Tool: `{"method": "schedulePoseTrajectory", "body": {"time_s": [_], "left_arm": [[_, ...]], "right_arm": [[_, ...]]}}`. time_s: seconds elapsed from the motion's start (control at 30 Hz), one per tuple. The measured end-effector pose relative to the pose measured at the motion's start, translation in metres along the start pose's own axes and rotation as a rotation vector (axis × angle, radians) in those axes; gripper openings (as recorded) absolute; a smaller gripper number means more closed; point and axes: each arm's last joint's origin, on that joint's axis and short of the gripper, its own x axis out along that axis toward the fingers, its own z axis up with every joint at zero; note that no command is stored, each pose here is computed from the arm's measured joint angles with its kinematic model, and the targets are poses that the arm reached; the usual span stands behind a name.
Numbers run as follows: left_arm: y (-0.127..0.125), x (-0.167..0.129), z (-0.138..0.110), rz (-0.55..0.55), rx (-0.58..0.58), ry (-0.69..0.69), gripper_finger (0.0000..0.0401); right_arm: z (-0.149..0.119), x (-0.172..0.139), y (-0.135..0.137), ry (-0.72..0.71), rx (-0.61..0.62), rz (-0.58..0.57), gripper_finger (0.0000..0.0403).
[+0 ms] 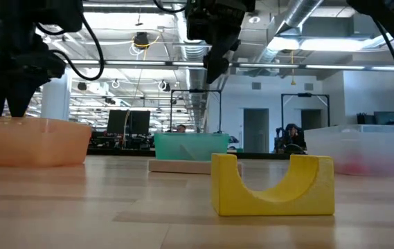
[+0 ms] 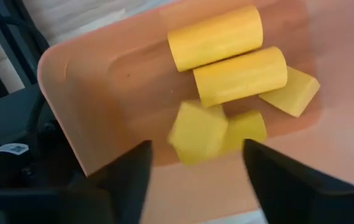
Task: Sort & place blocks by color
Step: Put the yellow block into the orange bin, then put the red block into the green bin
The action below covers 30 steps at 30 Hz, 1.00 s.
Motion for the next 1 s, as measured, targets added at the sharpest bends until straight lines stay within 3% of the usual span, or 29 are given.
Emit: {"method": "schedulePoseTrajectory", "body": {"time_s": [0.13, 0.27, 0.47, 0.67, 0.8, 1.0], "left_arm": [[0.001, 0.000, 0.002, -0.006, 0.014, 0.024, 0.0307], [-0.002, -0.004, 0.006, -0.020, 0.069, -0.024, 0.0348], [-0.019, -0.032, 0.016, -0.145, 0.179, -0.225, 0.0362], [-0.035, -0.063, 0.029, -0.226, 0.447, -0.467, 0.0363], [-0.033, -0.072, 0.044, -0.199, 0.592, -0.533, 0.0363], [-0.031, -0.076, 0.071, -0.262, 0.718, -0.582, 0.0364]], "right_arm": [[0.000, 0.000, -0.001, 0.003, 0.020, -0.010, 0.0329], [-0.002, 0.003, 0.007, 0.040, 0.069, 0.019, 0.0329], [-0.011, 0.017, 0.053, 0.232, 0.032, 0.094, 0.0329], [-0.027, 0.006, 0.101, 0.245, 0.011, 0.071, 0.0329], [-0.062, 0.013, 0.114, 0.279, 0.187, 0.030, 0.0329], [-0.141, 0.047, 0.156, 0.353, 0.582, -0.028, 0.0329]]}}
